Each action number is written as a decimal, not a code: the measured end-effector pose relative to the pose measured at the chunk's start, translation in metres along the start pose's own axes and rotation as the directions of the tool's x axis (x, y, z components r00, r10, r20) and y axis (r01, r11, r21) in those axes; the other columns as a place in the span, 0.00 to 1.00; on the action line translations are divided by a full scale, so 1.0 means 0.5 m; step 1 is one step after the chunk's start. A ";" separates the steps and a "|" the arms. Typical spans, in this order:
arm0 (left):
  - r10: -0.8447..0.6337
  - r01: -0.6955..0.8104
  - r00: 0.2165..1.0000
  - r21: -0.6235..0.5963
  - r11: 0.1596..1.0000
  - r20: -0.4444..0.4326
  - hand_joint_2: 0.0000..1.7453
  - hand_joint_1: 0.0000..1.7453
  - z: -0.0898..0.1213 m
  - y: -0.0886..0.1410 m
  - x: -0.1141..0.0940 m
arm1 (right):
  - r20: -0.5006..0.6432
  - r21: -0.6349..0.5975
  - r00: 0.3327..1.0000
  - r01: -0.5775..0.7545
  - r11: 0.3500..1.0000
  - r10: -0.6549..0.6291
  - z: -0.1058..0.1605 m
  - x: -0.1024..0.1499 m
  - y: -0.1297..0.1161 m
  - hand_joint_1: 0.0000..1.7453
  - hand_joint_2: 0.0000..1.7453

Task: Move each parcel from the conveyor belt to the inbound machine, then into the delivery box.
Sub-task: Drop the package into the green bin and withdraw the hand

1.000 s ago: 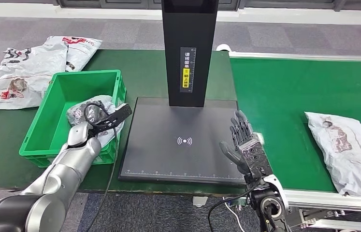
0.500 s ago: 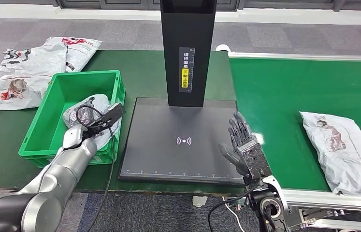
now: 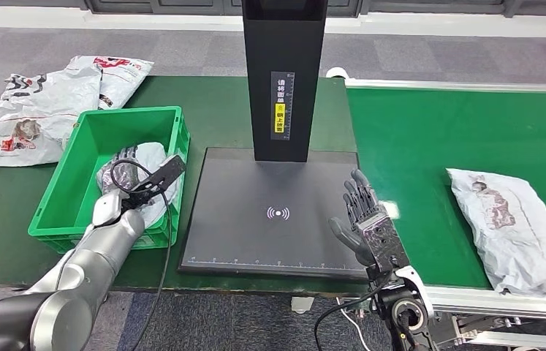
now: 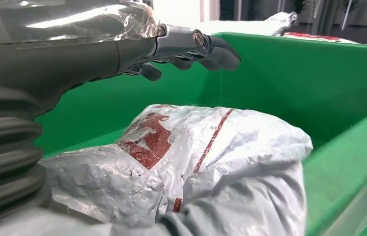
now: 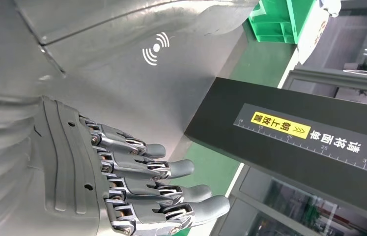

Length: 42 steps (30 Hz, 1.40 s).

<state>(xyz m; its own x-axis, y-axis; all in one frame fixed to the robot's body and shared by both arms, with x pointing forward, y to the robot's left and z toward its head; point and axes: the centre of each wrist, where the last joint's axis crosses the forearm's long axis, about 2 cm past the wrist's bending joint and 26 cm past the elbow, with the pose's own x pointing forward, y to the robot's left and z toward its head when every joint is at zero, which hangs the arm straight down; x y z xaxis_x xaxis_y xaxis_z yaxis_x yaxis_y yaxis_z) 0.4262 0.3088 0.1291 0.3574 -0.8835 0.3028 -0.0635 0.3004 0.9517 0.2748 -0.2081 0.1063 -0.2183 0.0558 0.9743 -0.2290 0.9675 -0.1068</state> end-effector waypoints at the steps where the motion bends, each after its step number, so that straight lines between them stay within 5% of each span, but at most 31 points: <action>1: 0.026 -0.026 1.000 0.018 0.999 0.006 0.25 0.00 0.000 0.000 -0.002 | 0.000 0.000 1.000 0.001 1.000 -0.001 0.000 0.000 0.000 0.00 1.00; 2: 0.061 -0.062 0.998 0.041 0.997 0.016 0.00 0.00 0.000 0.001 -0.004 | 0.000 0.000 1.000 0.003 1.000 -0.003 0.000 0.000 0.001 0.00 1.00; 6: 0.302 -0.313 0.948 0.119 0.942 0.102 0.00 0.00 -0.005 0.011 -0.019 | -0.008 0.000 1.000 0.008 1.000 -0.008 0.008 -0.004 0.004 0.00 1.00; 13: 0.696 -0.752 0.659 0.227 0.619 0.285 0.00 0.00 -0.018 0.046 -0.016 | -0.014 -0.005 1.000 0.011 1.000 -0.011 0.003 -0.005 0.013 0.00 1.00; 18: 0.744 -0.816 0.576 0.285 0.503 0.339 0.00 0.00 -0.009 0.055 0.001 | -0.029 -0.035 1.000 0.010 0.999 -0.011 0.005 -0.011 0.014 0.00 1.00; 26: 0.727 -0.808 0.587 0.315 0.498 0.357 0.00 0.00 0.005 0.055 0.020 | -0.043 -0.041 0.999 0.009 0.999 -0.010 0.016 -0.023 0.016 0.00 1.00; 30: 0.800 -0.878 0.479 0.172 0.448 0.362 1.00 0.00 0.008 0.049 0.040 | -0.049 -0.048 0.999 0.001 0.999 -0.004 0.016 -0.024 0.015 0.00 1.00; 36: 0.922 -0.915 0.200 -0.274 0.297 0.332 1.00 0.00 0.047 0.021 0.111 | -0.057 -0.073 0.998 -0.037 0.997 0.033 0.018 -0.026 0.008 0.00 1.00; 42: 0.939 -0.832 0.134 -0.479 0.280 0.316 1.00 0.00 0.126 -0.027 0.172 | -0.053 -0.119 0.992 -0.117 0.986 0.112 0.019 -0.028 0.000 0.00 1.00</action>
<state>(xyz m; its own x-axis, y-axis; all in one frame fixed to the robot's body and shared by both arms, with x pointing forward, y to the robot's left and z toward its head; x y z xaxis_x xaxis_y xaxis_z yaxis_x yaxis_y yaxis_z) 0.3989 0.2062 0.1456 -0.3061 0.0502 0.9507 0.1311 0.9913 -0.0101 0.2689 -0.2110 0.0907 -0.1915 0.1766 0.9655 -0.0873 0.9767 -0.1960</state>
